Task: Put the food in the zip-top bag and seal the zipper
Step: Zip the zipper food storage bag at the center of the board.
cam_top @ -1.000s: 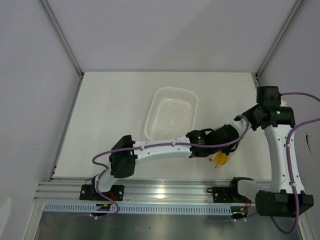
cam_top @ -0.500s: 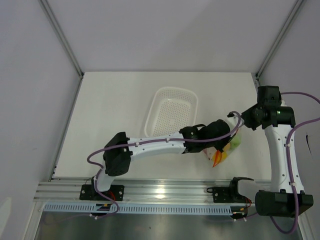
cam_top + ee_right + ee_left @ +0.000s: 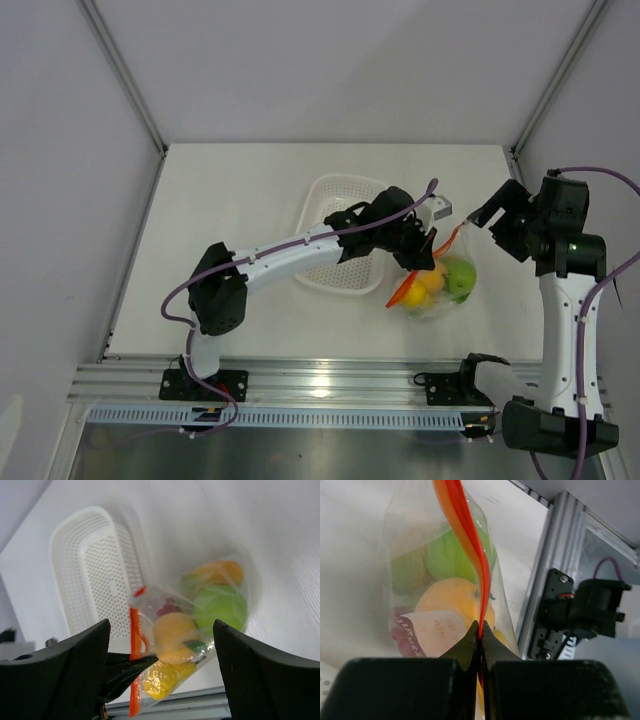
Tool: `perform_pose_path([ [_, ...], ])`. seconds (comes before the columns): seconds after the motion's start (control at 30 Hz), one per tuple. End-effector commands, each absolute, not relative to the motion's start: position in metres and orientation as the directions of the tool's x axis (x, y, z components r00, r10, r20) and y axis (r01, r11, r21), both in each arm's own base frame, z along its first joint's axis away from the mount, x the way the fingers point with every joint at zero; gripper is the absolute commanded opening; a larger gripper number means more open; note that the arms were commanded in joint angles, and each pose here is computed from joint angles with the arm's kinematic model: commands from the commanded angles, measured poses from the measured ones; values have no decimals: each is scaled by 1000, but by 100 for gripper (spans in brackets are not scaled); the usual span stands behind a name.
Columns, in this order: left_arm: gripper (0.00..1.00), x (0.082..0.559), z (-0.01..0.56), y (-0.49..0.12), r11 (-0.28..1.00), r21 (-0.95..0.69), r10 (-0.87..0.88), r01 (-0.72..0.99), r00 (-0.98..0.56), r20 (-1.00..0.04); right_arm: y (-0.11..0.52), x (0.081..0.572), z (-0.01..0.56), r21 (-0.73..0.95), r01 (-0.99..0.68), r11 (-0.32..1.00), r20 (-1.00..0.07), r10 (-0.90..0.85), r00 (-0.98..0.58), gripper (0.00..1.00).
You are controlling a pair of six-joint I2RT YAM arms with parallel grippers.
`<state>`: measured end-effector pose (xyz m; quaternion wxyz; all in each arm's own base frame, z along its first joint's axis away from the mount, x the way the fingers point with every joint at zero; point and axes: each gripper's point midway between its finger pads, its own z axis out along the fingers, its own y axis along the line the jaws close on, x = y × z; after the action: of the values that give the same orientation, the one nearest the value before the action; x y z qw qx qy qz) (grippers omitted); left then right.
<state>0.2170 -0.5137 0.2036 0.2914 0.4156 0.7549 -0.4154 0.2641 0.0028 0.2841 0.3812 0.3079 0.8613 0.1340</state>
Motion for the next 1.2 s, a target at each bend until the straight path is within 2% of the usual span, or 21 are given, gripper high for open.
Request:
perform_pose_path([
  [0.0, 1, 176, 250, -505, 65, -444, 390, 893, -433, -813, 35, 256, 305, 508, 138, 850, -665, 489, -564, 85],
  [0.1, 1, 165, 257, -499, -33, -457, 399, 889, -408, -821, 56, 247, 310, 524, -16, 852, -705, 423, -568, 84],
  [0.3, 0, 148, 263, -486, -125, -500, 421, 857, -411, -809, 72, 235, 302, 544, -119, 831, -717, 386, -581, 80],
  [0.67, 1, 121, 291, -450, -119, -557, 407, 822, -472, -782, 91, 221, 323, 534, -220, 816, -746, 333, -578, 79],
  [0.8, 1, 114, 273, -424, -93, -603, 428, 793, -514, -743, 110, 214, 319, 561, -304, 770, -734, 292, -614, 78],
  [1.0, 1, 108, 239, -384, -54, -677, 401, 734, -605, -688, 145, 199, 310, 672, -467, 575, -698, 280, -659, 74],
  [1.03, 1, 103, 226, -378, -38, -693, 415, 720, -619, -666, 153, 196, 319, 662, -542, 517, -726, 265, -634, 74],
  [1.17, 1, 99, 213, -365, 10, -700, 414, 714, -640, -647, 166, 185, 315, 681, -594, 429, -723, 260, -640, 71],
])
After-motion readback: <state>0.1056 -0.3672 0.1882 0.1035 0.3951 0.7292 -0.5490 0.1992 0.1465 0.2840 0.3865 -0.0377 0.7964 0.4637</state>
